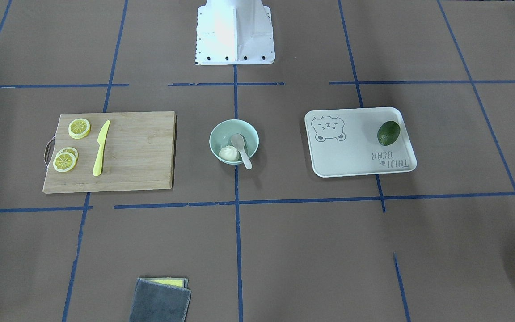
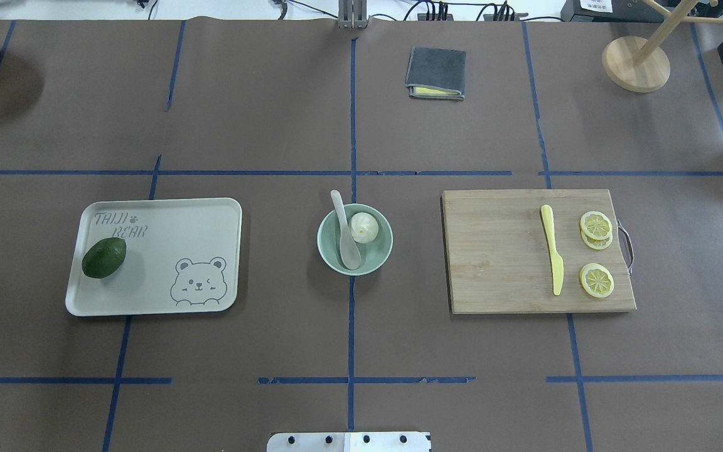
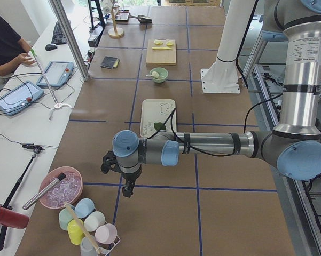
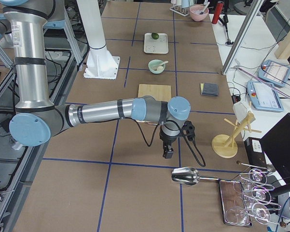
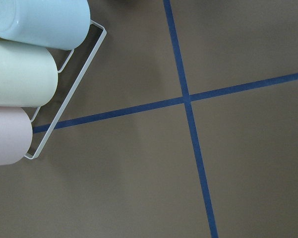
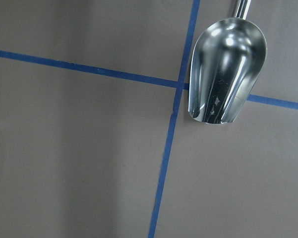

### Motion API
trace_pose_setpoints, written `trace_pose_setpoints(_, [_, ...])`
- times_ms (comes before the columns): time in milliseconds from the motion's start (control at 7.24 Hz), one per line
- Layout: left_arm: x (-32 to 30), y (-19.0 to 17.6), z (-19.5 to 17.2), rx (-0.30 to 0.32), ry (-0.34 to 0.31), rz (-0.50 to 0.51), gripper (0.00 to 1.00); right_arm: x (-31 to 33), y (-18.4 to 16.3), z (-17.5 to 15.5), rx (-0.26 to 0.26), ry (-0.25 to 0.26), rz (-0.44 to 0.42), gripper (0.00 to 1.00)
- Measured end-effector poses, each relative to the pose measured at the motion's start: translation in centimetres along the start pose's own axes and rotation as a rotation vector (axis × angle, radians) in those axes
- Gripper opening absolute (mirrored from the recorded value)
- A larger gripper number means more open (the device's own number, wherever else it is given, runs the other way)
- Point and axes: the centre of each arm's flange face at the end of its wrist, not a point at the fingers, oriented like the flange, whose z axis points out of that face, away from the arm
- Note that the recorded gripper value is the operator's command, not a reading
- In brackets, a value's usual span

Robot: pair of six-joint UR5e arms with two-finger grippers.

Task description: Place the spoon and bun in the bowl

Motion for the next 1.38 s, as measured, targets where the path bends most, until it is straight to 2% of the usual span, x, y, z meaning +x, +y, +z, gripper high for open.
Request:
trace_pose_setpoints(415, [0.0,0.1,0.0,-0.001,-0.001,0.001,1.0,2.5,1.0,1.8,0.057,-0.009,0.059,1.0])
trace_pose_setpoints(691, [-0.1,0.1,0.1,-0.002,-0.001,0.0,1.0,2.5,1.0,1.9,0.067,-0.027,0.102,1.0])
trace_pose_setpoints(1382, [-0.1,0.4,0.2,-0.004,-0.001,-0.001,1.0,2.4,0.7,1.2,0.081,-0.029,0.11,1.0])
